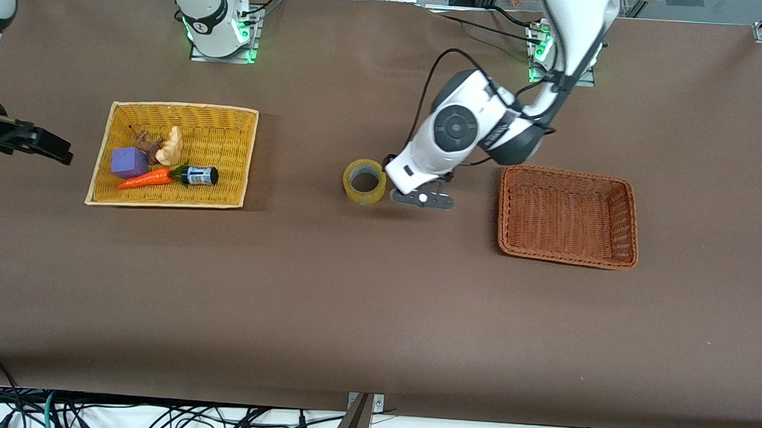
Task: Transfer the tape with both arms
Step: 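Grasp the tape with the left gripper while the right gripper releases, retracts, then lower the tape roll into the brown wicker basket with the left gripper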
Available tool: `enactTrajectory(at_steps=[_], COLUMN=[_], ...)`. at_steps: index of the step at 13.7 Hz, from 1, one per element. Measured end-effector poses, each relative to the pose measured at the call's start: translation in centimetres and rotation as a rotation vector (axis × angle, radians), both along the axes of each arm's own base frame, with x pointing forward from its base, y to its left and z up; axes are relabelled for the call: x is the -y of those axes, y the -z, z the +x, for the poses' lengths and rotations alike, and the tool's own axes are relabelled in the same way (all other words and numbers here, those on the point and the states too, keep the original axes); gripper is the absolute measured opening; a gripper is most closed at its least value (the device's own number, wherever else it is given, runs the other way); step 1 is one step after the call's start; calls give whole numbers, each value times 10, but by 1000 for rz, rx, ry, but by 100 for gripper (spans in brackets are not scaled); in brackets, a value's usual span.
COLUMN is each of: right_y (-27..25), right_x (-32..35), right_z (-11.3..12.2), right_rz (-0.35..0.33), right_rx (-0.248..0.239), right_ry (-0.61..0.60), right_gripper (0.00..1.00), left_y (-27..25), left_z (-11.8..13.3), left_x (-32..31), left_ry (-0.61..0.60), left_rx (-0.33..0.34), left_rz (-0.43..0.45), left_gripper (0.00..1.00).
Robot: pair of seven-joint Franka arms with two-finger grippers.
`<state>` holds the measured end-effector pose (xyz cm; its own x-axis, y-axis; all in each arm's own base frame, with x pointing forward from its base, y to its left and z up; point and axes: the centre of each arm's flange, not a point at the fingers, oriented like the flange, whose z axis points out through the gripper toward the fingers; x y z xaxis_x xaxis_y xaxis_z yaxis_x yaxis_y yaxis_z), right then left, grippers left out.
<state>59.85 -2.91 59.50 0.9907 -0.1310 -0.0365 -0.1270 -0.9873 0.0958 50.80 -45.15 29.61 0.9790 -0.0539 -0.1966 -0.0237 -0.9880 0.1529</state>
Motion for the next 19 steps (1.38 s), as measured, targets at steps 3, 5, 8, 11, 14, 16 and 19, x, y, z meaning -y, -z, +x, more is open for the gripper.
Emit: enactTrajectory(at_steps=[3,5,8,11,14,16,19], right_y=[-16,-19,-13,-5,3,6,8], right_x=[15,19,28,24,22,25,29], right_z=[-26,-38,-42,-39,-33,-32,-31], right_rz=[7,6,24,29,30,31,31], right_rx=[14,7,-10,-17,-23,-28,-31], right_ry=[27,-49,-96,-104,-110,-104,-100], right_gripper=[100,100,100,100,100,100,100], left_y=[35,54,81,107,115,113,102], left_z=[-19,-26,-20,-26,-36,-32,-17], left_x=[26,34,32,42,52,51,42], left_ry=[-5,18,25,43,84,80,61], left_rx=[-12,2,49,81,105,113,119], left_rz=[10,24,28,17,25,23,31], left_gripper=[100,100,100,88,52,32,22])
